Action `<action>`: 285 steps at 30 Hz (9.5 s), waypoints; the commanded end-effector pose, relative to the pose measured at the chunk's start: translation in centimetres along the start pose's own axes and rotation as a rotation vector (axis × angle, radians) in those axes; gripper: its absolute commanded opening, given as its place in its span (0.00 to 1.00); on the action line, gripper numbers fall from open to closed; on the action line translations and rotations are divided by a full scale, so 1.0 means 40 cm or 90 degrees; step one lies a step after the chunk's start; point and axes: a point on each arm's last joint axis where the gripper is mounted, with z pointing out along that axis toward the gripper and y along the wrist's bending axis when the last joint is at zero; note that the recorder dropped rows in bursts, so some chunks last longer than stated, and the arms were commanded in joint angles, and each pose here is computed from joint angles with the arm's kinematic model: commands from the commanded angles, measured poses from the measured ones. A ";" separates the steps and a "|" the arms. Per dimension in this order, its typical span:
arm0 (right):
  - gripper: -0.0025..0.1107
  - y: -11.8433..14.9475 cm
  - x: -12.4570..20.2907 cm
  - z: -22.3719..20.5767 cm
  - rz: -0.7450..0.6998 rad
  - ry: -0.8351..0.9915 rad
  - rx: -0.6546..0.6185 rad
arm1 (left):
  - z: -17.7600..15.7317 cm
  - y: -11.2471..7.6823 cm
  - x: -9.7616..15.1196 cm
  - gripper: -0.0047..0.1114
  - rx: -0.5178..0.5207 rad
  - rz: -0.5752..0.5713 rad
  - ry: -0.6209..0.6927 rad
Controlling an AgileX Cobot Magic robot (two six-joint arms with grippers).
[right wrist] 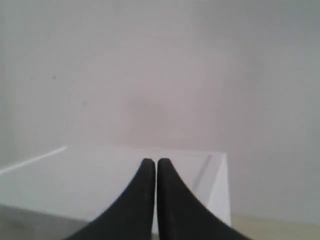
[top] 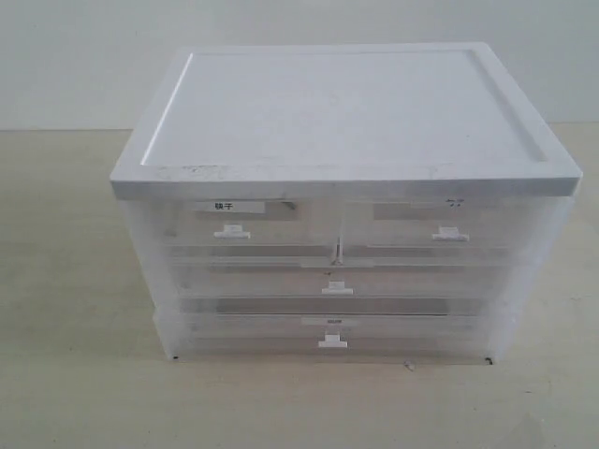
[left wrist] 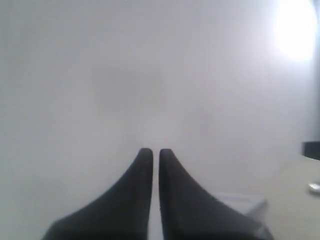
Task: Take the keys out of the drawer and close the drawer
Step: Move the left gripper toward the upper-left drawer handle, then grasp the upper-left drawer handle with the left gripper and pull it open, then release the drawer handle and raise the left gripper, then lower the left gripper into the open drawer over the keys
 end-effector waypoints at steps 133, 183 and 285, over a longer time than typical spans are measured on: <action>0.02 -0.005 0.190 0.128 0.024 0.275 -0.251 | 0.513 0.255 -0.052 0.36 -0.285 0.192 0.473; 0.02 -0.004 0.190 0.127 0.025 0.276 -0.256 | 0.463 0.042 0.232 0.44 0.580 0.197 0.805; 0.02 -0.033 0.195 0.146 0.036 0.255 -0.176 | 0.445 -0.142 0.227 0.58 0.217 0.086 1.004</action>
